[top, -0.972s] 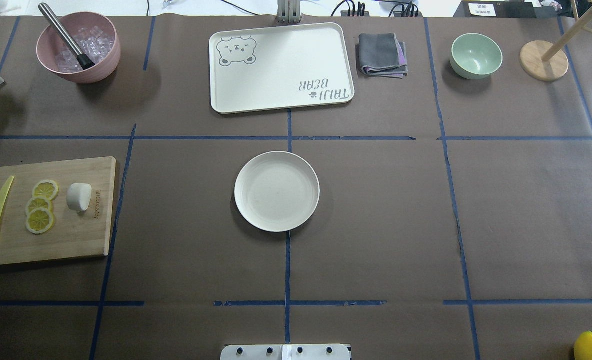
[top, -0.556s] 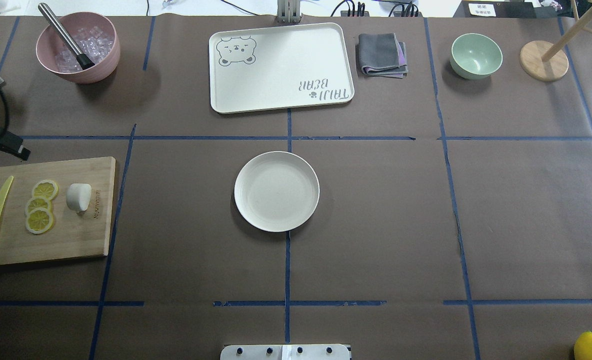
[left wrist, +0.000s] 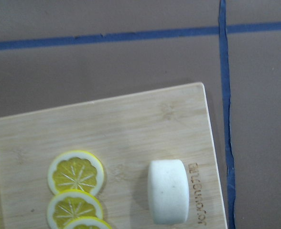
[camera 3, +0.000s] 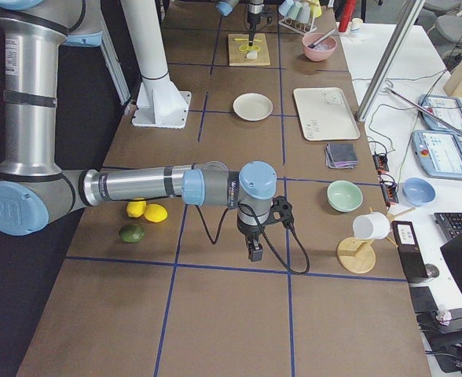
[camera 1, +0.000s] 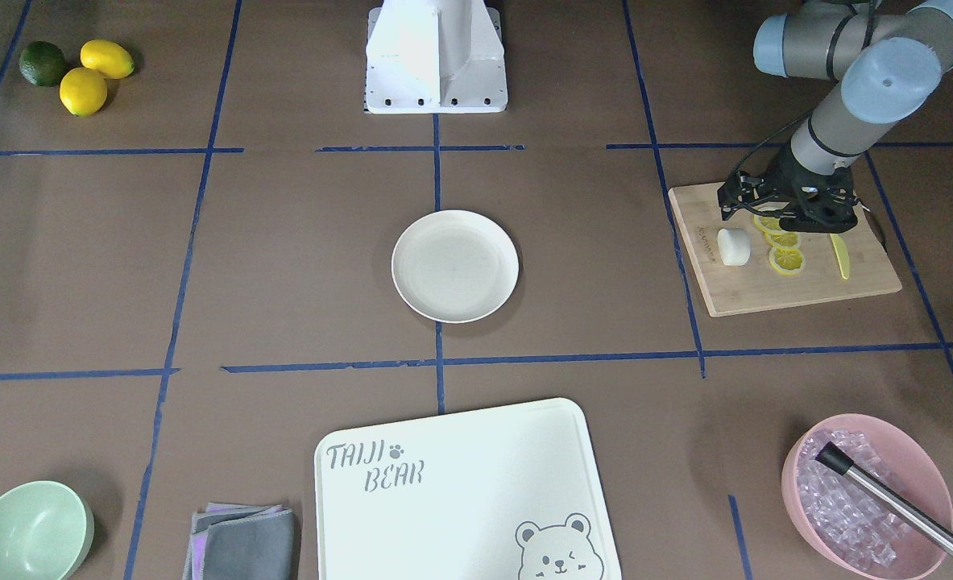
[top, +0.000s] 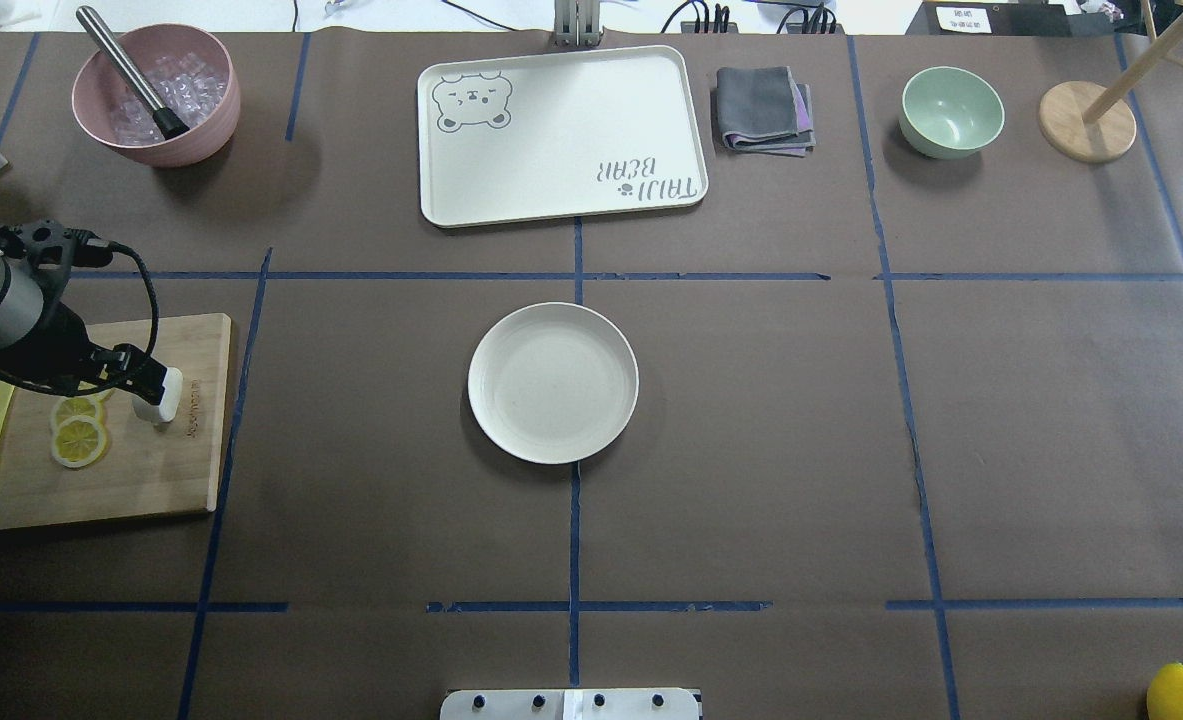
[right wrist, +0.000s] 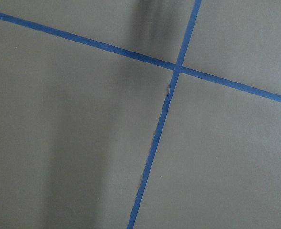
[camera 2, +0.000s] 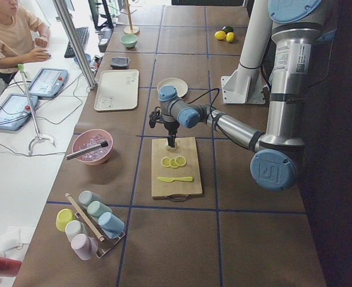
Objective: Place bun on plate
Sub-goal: 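Lower the left gripper onto the white bun on the cutting board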
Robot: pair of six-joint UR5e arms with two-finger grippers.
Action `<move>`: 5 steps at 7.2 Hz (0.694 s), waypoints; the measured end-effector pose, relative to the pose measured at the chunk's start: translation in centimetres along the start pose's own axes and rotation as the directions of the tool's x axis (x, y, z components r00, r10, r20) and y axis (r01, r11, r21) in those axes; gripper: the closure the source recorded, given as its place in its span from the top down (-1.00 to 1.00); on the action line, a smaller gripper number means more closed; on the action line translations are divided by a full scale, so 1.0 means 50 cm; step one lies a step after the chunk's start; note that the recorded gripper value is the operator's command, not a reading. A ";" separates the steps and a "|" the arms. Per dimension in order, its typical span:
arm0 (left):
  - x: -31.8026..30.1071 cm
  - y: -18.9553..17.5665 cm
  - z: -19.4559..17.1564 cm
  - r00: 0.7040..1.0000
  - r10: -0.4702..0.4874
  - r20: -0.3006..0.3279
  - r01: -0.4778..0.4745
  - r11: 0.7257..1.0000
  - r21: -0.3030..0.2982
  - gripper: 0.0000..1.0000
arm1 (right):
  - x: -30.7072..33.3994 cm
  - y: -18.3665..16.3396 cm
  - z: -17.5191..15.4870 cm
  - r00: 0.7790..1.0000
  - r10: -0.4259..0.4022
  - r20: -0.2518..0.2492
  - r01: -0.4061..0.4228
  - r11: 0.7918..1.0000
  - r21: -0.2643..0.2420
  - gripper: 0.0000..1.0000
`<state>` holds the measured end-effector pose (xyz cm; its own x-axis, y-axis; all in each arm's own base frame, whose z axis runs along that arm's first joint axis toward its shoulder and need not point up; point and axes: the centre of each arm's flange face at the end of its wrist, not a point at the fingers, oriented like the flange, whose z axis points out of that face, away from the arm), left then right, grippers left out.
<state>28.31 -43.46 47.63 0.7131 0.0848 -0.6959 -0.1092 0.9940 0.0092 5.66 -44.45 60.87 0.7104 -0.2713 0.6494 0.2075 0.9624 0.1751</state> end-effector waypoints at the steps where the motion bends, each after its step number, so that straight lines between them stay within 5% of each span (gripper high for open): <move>1: 0.003 0.000 0.033 1.000 0.010 0.007 -0.010 1.000 -0.018 1.00 | 0.000 0.001 0.001 1.000 0.000 0.000 0.000 1.000 -0.001 1.00; 3: -0.001 -0.019 0.087 0.999 0.031 -0.009 -0.031 0.999 -0.013 0.98 | 0.002 0.005 0.004 1.000 0.002 0.001 -0.002 1.000 -0.004 1.00; 4: 0.001 -0.026 0.100 0.999 0.037 -0.016 -0.037 0.999 -0.009 0.02 | 0.003 0.007 0.005 1.000 0.002 0.001 -0.002 1.000 -0.005 1.00; 5: 0.003 -0.030 0.104 0.999 0.041 -0.019 -0.041 0.999 -0.007 -0.42 | 0.003 0.008 0.005 1.000 0.002 0.002 -0.002 1.000 -0.006 1.00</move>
<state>32.20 -44.57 51.25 0.6946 0.1241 -0.7086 -0.1435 0.9891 0.0325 5.66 -44.08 61.23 0.7098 -0.2695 0.6508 0.2101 0.9629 0.1696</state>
